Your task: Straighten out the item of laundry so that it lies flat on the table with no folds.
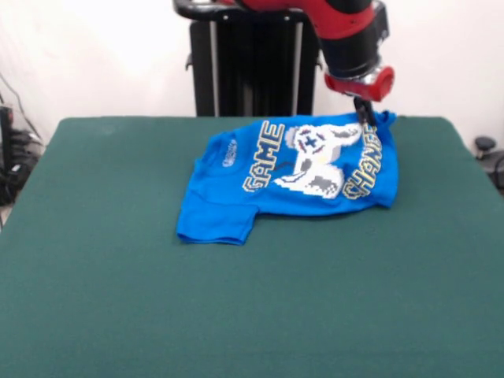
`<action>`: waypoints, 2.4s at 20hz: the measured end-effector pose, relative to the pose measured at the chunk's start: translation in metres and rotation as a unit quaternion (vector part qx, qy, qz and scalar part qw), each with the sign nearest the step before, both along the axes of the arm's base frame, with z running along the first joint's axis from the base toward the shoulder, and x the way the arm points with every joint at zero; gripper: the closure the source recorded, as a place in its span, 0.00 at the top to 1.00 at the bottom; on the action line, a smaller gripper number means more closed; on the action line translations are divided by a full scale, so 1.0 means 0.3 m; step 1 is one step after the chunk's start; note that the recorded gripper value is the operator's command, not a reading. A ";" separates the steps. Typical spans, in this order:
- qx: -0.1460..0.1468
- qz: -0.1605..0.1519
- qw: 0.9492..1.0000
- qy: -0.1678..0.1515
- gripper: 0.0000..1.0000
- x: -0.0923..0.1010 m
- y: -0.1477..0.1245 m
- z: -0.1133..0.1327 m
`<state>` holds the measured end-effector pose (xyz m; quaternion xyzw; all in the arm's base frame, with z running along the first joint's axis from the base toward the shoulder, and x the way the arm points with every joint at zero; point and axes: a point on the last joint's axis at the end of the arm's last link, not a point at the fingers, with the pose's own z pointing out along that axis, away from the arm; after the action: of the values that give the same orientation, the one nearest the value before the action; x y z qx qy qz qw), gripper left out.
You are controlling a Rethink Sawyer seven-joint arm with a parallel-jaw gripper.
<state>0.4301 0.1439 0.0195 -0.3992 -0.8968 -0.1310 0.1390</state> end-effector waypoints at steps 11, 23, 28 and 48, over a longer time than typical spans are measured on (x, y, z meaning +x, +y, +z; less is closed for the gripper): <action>0.025 0.039 0.998 0.049 0.00 -0.041 -0.005 0.127; 0.001 0.064 0.997 0.049 0.00 -0.057 -0.103 0.216; 0.002 0.068 0.997 0.047 0.00 -0.078 -0.119 0.141; 0.015 0.058 0.998 0.036 1.00 -0.245 -0.035 -0.144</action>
<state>0.3565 0.1334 -0.0236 -0.3485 -0.9109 -0.1216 0.1847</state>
